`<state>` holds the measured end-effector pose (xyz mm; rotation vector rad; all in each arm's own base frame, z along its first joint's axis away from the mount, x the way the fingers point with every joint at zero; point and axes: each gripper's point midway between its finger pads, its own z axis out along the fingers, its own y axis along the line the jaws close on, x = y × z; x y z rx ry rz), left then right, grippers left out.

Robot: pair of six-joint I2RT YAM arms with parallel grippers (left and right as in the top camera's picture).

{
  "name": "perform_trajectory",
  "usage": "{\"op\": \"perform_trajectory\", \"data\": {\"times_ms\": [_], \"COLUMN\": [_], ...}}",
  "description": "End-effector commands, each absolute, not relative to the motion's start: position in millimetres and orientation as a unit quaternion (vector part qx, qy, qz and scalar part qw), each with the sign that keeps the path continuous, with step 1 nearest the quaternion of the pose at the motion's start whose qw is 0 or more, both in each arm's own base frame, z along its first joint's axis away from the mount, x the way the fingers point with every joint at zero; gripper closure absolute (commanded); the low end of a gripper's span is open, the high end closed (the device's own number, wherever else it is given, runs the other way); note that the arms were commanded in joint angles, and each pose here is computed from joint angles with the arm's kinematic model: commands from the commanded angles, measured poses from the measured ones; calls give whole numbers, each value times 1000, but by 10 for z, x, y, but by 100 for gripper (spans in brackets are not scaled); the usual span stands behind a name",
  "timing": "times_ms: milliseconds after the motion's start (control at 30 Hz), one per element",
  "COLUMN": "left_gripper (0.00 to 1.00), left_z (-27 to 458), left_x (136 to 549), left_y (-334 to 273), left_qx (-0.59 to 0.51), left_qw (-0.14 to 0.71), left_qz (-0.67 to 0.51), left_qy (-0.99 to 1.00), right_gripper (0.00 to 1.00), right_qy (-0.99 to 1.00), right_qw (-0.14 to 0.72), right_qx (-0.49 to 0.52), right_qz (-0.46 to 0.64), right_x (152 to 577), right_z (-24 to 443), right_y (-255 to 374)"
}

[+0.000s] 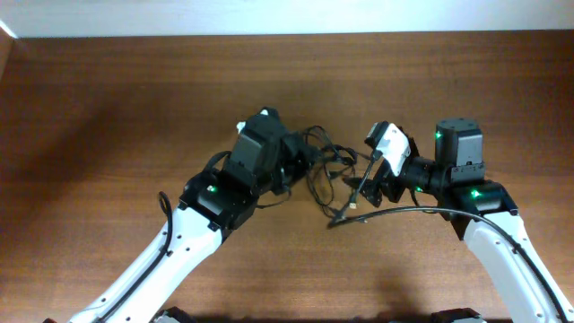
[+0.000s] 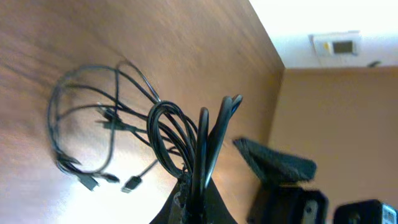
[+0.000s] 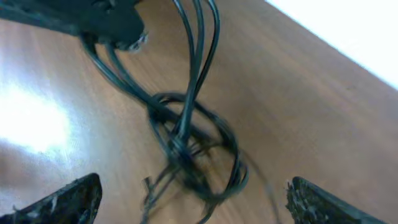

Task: Untangle cables

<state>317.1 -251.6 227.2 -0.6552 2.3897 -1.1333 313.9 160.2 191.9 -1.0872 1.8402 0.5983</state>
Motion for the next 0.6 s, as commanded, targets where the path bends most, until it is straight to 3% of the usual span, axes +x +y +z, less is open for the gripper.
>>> {"op": "perform_trajectory", "data": {"times_ms": [0,33,67,167,233,333,400,433,467,500,567], "left_gripper": [100,100,100,100,100,100,92,64,12,1,1], "left_z": [2364,2373,2382,2390,2389,2374,2373,2371,2363,2356,2339], "left_x": [2983,2949,2921,2895,2901,2944,2954,2962,2990,3014,3109], "left_y": [-2702,-2729,-2750,-2769,-2764,-2730,-2722,-2716,-2693,-2672,-2583], "left_qx": [-226,-222,-218,-213,-214,-222,-223,-225,-230,-234,-249], "left_qw": [135,124,116,109,110,122,124,127,135,142,168], "left_qz": [-458,-464,-468,-473,-472,-465,-464,-462,-458,-453,-438], "left_qy": [849,849,848,848,848,849,848,848,848,848,847], "right_gripper": [15,19,29,62,92,96,96,96,96,96,96], "right_qy": [706,709,715,727,733,741,739,739,739,740,740], "right_qw": [471,471,468,461,451,435,435,435,435,435,435], "right_qx": [-488,-486,-483,-478,-476,-473,-473,-473,-473,-472,-472], "right_qz": [205,200,190,175,180,196,201,201,201,202,202], "right_x": [3177,3192,3213,3261,3275,3283,3276,3276,3275,3275,3275], "right_z": [1993,1986,1964,1895,1813,1698,1698,1699,1699,1700,1699], "right_y": [1616,1602,1573,1525,1529,1553,1564,1564,1564,1565,1564]}}
